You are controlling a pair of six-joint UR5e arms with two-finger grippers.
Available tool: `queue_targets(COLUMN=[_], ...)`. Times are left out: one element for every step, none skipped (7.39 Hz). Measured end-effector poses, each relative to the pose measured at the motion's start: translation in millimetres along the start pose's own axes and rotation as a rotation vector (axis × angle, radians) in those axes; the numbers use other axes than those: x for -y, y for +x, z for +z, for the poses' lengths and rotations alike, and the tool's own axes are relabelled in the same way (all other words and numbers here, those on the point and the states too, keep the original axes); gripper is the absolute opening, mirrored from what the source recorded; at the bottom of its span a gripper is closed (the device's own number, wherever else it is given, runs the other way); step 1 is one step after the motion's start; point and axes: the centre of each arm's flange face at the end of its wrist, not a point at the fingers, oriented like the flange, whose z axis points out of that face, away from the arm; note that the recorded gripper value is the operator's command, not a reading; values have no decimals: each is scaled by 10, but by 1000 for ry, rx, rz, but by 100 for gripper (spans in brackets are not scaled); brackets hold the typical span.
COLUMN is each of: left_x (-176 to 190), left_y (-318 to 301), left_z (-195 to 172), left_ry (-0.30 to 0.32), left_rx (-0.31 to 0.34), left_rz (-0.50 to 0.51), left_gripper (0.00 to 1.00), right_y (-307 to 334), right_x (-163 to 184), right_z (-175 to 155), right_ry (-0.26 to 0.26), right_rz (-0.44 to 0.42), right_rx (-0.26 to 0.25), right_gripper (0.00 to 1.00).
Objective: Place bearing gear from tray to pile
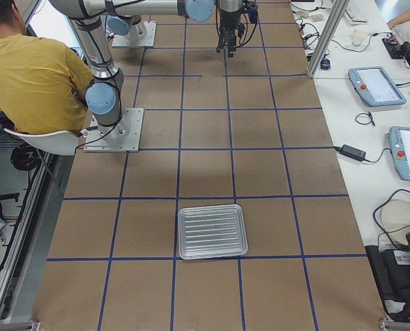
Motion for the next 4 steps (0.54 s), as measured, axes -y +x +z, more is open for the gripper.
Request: queue_targets(left_x=[53, 52, 19, -46], left_y=[-572, -1137, -1678, -2210], left_z=[-199, -301, -328, -299], left_ry=[-30, -51, -64, -75], left_rx=[24, 44, 40, 23], left_rz=[13, 45, 84, 109], left_gripper=[0, 0, 0, 0], right_y=[2, 3, 3, 3], right_x=[0, 0, -1, -2], right_z=[-1, -2, -4, -6], right_ry=[0, 0, 0, 1], right_rz=[1, 1, 1, 1], right_rx=[0, 0, 0, 0], right_gripper=[100, 100, 100, 100])
